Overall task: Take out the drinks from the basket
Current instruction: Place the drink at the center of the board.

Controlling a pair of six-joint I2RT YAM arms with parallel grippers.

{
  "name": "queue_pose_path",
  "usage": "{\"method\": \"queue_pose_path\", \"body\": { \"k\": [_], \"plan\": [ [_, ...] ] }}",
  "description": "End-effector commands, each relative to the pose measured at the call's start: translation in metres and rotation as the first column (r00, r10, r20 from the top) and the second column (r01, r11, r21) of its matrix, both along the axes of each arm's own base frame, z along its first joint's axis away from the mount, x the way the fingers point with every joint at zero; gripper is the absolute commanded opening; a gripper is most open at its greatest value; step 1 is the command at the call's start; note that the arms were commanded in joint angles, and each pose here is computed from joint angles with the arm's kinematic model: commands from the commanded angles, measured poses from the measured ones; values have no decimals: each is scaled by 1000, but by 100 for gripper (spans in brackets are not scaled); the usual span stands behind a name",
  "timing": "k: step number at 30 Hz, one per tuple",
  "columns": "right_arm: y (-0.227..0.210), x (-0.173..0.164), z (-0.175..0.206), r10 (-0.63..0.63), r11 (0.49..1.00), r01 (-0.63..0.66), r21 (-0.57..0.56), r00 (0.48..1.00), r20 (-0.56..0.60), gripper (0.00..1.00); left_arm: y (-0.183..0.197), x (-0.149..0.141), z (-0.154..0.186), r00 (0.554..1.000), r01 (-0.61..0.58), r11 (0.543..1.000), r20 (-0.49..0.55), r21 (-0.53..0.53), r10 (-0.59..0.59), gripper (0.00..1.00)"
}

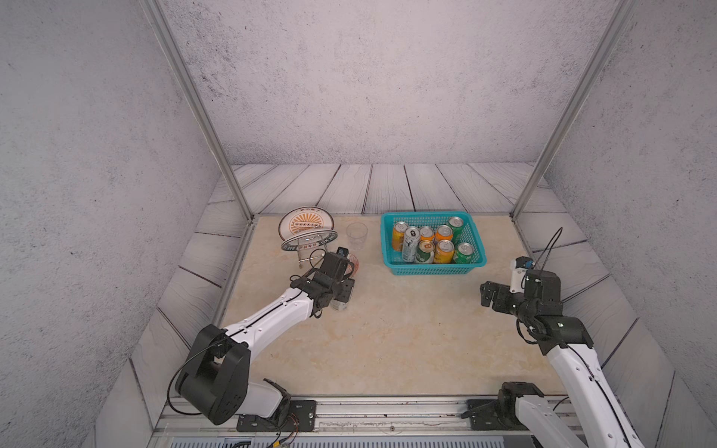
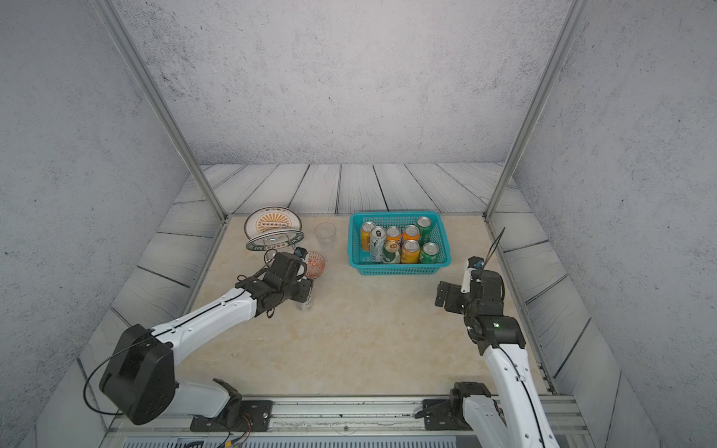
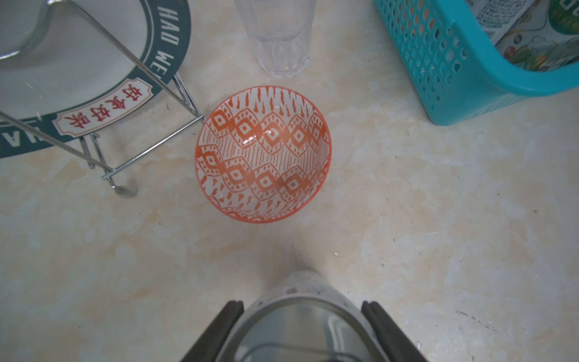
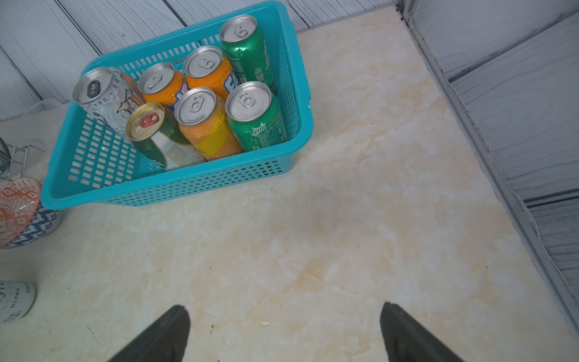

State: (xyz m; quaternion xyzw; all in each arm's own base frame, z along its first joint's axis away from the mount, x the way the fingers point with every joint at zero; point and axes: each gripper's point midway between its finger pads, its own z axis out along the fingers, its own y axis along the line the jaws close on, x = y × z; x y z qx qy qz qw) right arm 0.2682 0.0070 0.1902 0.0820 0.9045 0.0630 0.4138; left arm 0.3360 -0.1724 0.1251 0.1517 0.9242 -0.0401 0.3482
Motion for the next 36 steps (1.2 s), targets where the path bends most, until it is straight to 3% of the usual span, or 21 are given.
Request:
{"method": "queue_pose_path", "body": {
  "k": [1,8,21,28,30,36],
  "plan": [
    [-1,-3,12,1,1000,-1,-17,1000,26,100,-7,11,10,999,-2,999,43,-50,5,40],
    [0,-3,11,5,1000,-5,-10,1000,30,100,-7,11,1,1000,-5,999,27,-42,6,47],
    [0,-3,6,11,1000,-11,-16,1000,22,99,-3,7,14,999,-6,999,46,-45,8,81],
    [2,-2,10,25,1000,-25,-19,999,27,99,1,3,42,996,-2,999,90,-51,6,91],
    [2,1,15,31,999,-30,-19,999,32,99,3,2,54,993,3,998,116,-61,4,98],
    [11,18,30,65,998,-66,13,997,46,99,10,-7,92,977,19,992,212,-122,7,99]
  ]
}}
